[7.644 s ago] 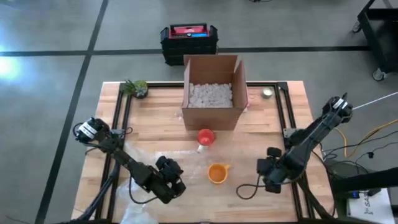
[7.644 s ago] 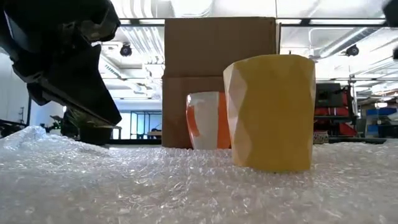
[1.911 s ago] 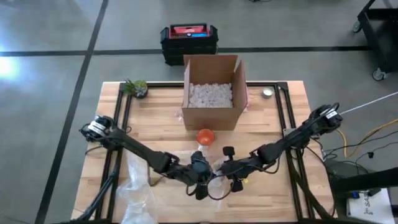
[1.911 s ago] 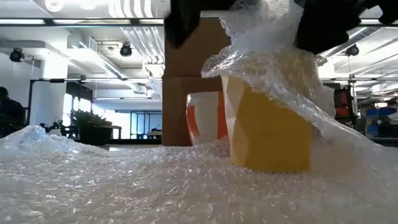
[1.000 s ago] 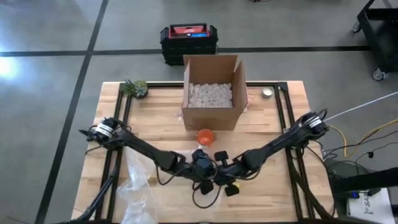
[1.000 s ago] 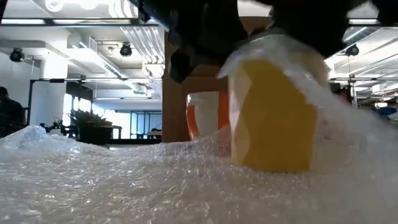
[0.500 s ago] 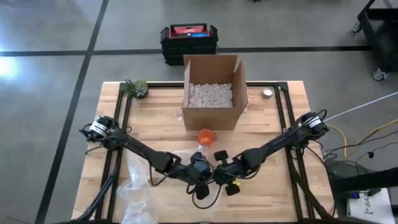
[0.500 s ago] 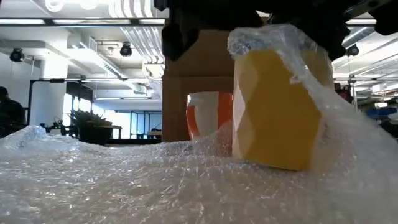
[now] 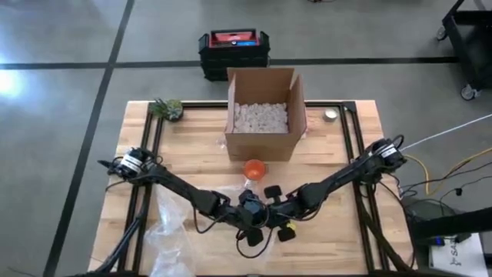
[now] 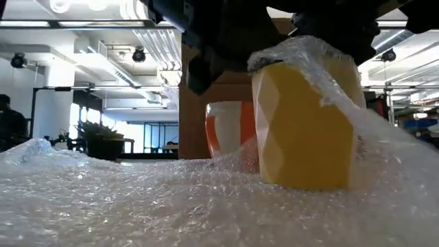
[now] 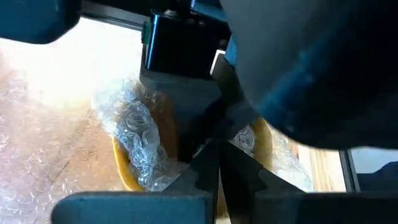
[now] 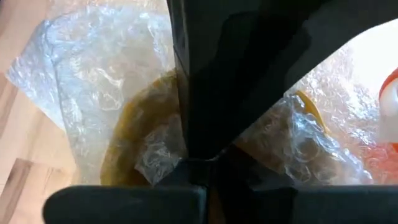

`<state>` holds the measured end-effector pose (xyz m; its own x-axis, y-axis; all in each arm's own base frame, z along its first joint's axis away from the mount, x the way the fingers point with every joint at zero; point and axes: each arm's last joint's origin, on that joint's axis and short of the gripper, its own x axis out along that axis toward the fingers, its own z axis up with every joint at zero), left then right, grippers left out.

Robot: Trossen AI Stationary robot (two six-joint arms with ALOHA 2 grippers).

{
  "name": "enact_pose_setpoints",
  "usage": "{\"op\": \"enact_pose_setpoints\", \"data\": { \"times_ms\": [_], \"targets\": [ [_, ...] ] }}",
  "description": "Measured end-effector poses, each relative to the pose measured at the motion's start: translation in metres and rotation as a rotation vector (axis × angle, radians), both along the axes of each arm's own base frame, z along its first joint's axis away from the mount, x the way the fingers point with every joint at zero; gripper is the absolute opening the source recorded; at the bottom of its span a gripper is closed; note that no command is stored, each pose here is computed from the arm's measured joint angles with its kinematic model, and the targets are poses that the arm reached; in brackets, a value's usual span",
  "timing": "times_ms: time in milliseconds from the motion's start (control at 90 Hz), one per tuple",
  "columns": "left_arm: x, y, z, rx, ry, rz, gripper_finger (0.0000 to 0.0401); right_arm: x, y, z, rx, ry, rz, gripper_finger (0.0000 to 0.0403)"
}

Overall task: Wrap mug
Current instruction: Wrap the yellow mug with the transparent bubble wrap

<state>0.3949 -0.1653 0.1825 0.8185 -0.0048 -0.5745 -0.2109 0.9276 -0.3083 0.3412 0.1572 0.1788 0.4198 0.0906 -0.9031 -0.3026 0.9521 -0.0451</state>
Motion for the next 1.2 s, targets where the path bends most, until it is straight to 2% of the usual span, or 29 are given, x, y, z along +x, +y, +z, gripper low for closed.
{"op": "enact_pose_setpoints", "data": {
  "times_ms": [244,356,533,633,822,1022,1200],
  "targets": [
    [0.0,0.002,0.0,-0.004,0.002,0.012,0.0,-0.006,-0.002,0.022,-0.043,0.076,0.017,0.0],
    [0.0,0.002,-0.001,-0.004,0.008,0.014,0.0,-0.008,-0.003,0.04,-0.038,0.025,0.024,0.0],
    [-0.001,0.002,0.0,-0.004,0.009,0.009,0.0,-0.013,-0.007,0.045,-0.052,0.031,0.027,0.0],
    [-0.001,0.003,0.001,-0.007,0.005,0.007,0.0,-0.018,-0.01,0.057,-0.1,-0.006,0.014,0.0],
    [-0.001,0.003,0.003,-0.007,0.0,0.006,0.0,-0.016,-0.012,0.057,-0.102,-0.026,0.001,0.0],
    [-0.006,0.002,0.014,-0.007,-0.017,-0.009,0.0,-0.017,-0.01,0.046,-0.091,-0.005,0.001,0.0],
    [-0.009,0.0,0.026,0.04,-0.067,-0.006,0.0,-0.017,-0.011,0.045,-0.093,-0.008,0.003,0.0]
  ]
}}
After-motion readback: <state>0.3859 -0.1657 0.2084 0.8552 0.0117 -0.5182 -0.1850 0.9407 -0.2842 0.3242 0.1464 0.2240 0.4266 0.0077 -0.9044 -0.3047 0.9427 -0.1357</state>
